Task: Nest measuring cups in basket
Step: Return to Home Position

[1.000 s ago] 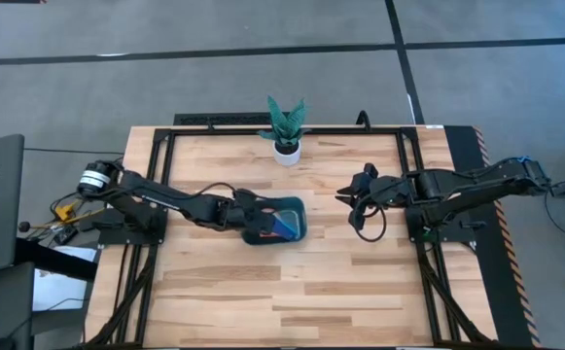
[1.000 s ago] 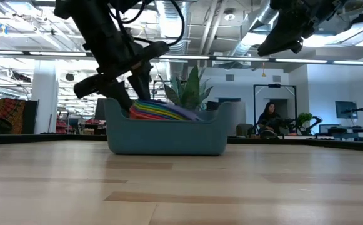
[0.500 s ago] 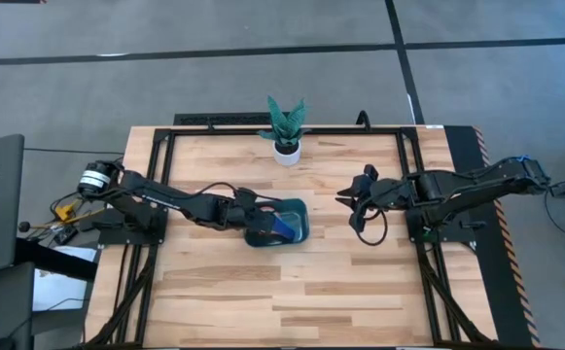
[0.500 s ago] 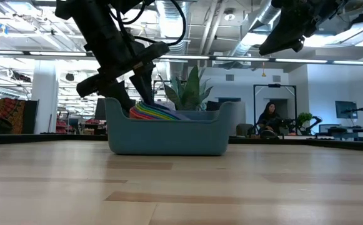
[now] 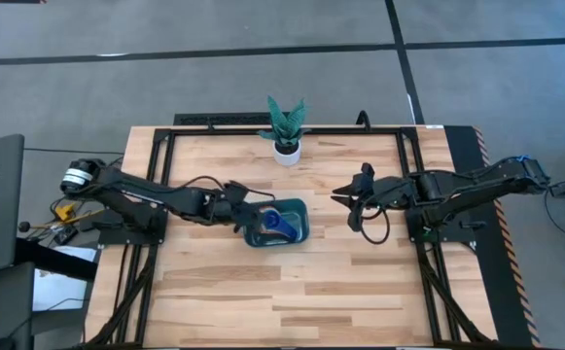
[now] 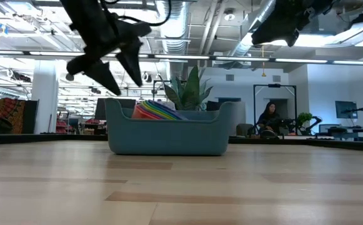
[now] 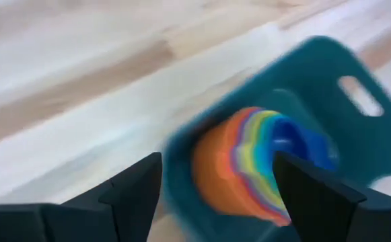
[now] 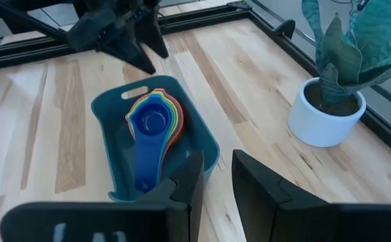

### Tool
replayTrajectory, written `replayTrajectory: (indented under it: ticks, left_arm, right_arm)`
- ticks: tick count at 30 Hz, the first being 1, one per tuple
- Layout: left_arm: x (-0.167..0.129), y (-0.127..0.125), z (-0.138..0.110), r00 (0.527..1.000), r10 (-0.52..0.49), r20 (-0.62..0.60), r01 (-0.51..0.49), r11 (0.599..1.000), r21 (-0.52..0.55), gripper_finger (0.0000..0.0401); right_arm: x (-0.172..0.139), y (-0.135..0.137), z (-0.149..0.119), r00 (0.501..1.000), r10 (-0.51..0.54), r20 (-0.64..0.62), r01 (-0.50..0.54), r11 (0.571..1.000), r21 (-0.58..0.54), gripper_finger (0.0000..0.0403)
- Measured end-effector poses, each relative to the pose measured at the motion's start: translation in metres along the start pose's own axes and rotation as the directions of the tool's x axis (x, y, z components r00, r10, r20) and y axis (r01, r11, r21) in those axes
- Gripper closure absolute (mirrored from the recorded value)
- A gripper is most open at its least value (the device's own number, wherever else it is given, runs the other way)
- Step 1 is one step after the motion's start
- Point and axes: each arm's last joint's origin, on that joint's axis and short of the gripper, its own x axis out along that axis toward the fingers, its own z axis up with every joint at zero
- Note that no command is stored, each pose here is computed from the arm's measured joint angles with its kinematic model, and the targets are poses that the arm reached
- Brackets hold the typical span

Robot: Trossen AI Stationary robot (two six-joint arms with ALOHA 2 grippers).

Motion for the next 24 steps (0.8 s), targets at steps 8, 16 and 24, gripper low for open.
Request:
replayTrajectory:
  ticks: [8, 16, 24]
  left_arm:
    - [-0.033, 0.012, 0.0, 0.997, 0.063, 0.046, -0.067, 0.994, 0.088, 0.0137]
    - [-0.069, -0.006, -0.027, 0.949, -0.011, 0.315, -0.095, 0.942, 0.321, 0.0161]
    - [-0.079, 0.002, -0.056, 0.909, -0.052, 0.414, -0.228, 0.77, 0.596, 0.0244]
  right_arm:
    - [0.0, 0.002, 0.002, 1.0, 0.012, 0.028, -0.012, 1.0, 0.0, 0.03]
    - [0.011, 0.029, -0.022, 0.881, 0.207, 0.425, -0.182, 0.978, -0.099, 0.03]
    - [0.002, 0.017, -0.044, 0.791, 0.278, 0.545, -0.227, 0.961, -0.16, 0.0316]
